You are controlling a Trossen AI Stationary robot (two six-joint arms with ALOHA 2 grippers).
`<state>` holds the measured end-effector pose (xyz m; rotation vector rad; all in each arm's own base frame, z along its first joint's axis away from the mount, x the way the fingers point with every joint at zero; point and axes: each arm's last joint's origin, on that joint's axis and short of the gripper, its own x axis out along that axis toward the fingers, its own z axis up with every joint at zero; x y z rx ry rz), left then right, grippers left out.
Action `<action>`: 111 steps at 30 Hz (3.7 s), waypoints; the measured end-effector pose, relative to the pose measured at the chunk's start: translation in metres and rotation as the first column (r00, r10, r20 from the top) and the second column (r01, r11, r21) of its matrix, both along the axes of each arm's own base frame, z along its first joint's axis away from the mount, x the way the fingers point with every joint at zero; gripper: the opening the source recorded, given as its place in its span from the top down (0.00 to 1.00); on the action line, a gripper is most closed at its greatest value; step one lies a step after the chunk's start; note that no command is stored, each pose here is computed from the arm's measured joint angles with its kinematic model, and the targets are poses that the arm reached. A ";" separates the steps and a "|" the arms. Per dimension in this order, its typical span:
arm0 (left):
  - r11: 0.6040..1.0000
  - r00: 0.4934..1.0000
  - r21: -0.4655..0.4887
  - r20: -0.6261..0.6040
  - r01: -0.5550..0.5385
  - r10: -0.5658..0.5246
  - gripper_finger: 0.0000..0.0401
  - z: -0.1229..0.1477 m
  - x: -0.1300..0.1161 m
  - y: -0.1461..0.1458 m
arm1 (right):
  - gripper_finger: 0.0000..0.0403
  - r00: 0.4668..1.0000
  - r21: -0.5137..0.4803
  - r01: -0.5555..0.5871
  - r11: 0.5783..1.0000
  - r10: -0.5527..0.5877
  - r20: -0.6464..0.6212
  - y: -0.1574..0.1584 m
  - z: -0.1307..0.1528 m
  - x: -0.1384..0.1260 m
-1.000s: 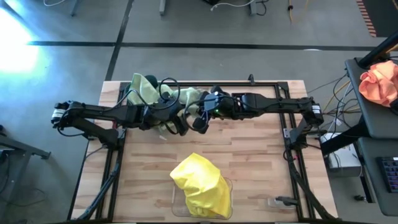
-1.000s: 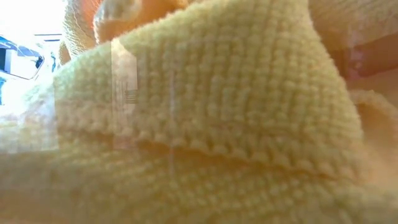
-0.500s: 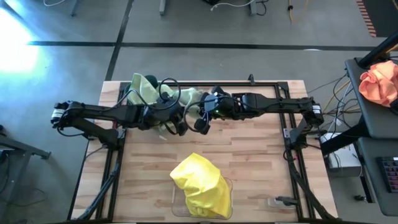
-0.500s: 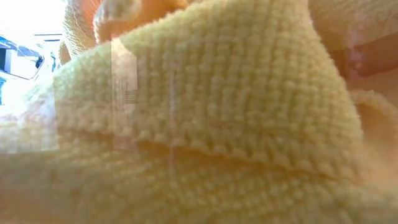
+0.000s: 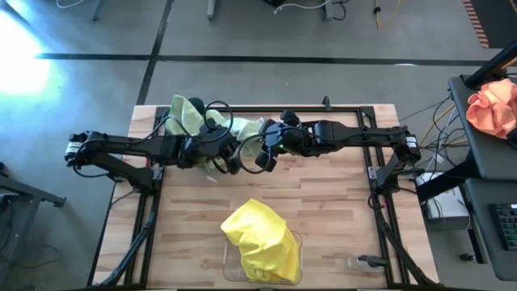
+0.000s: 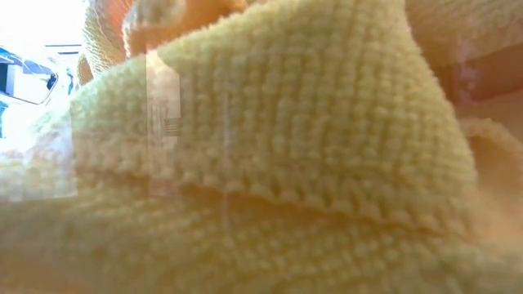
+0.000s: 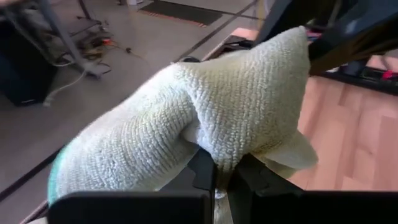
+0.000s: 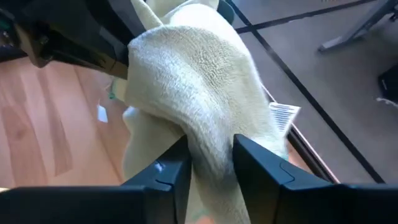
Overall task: Sort microfiber towel by color & place in baskets
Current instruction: Put the green towel into the blue bin, then return to Home Position
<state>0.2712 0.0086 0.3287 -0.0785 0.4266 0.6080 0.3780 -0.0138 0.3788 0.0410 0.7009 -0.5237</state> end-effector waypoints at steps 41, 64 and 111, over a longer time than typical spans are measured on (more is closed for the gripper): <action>0.820 0.819 0.127 -0.079 -0.557 0.569 0.84 -0.018 -0.132 0.017 | 0.66 0.958 -0.039 0.190 0.981 -0.194 -0.211 0.001 -0.020 -0.023; 0.864 0.864 0.046 -0.040 -0.501 0.503 0.63 0.001 -0.127 0.015 | 0.66 0.962 -0.016 0.190 0.982 -0.190 -0.196 0.010 -0.021 -0.023; 0.968 0.973 0.092 -0.035 0.232 -0.230 0.58 0.092 -0.108 -0.086 | 0.66 0.965 -0.169 -0.105 0.980 0.060 -0.254 0.082 -0.010 -0.041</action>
